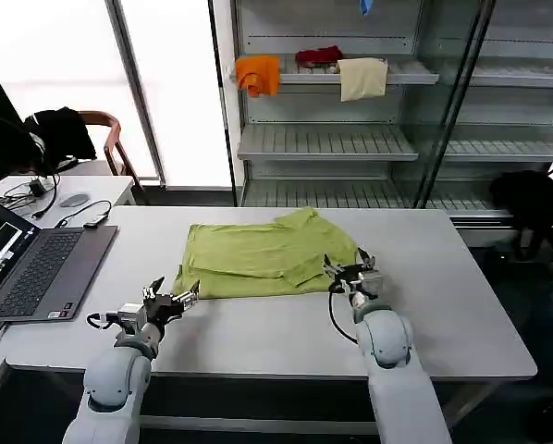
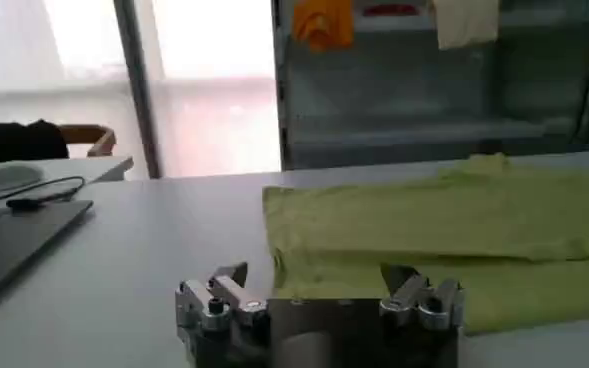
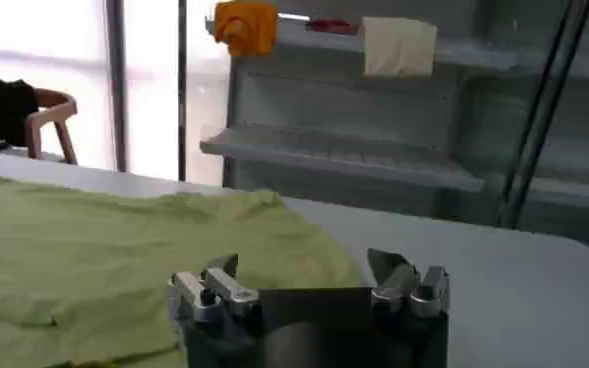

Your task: Fold and organize the clothes.

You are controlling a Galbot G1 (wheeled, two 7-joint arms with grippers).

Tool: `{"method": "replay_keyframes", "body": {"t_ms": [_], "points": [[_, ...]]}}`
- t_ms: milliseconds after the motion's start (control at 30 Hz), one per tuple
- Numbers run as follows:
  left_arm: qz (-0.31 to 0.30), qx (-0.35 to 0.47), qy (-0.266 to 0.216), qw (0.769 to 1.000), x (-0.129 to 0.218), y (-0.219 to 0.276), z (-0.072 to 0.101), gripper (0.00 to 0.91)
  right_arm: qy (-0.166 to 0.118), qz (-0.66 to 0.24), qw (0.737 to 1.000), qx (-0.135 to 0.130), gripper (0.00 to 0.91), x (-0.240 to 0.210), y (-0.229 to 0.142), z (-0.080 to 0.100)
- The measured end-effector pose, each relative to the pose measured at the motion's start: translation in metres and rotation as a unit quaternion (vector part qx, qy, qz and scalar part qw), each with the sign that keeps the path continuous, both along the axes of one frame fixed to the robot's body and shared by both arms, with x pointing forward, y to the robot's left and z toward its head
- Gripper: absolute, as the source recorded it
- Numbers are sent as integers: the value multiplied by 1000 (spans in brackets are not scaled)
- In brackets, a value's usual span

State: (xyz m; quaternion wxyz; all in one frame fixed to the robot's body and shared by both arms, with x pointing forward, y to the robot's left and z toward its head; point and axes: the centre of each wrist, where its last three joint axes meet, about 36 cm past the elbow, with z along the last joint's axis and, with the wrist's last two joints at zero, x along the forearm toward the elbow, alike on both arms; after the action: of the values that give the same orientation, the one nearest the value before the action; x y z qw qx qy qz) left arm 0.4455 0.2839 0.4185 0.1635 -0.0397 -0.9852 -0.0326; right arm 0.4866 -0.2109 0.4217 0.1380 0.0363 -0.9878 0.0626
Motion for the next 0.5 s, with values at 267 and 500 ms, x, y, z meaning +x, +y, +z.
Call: {"method": "replay_keyframes", "body": {"t_ms": [267, 500], "points": [[2, 6, 7, 1000, 0, -5, -5, 907, 19, -11, 1000, -3, 453, -14, -17, -15], [9, 16, 14, 1000, 0, -3, -8, 353, 21, -6, 1000, -4, 0, -19, -18, -20]]}}
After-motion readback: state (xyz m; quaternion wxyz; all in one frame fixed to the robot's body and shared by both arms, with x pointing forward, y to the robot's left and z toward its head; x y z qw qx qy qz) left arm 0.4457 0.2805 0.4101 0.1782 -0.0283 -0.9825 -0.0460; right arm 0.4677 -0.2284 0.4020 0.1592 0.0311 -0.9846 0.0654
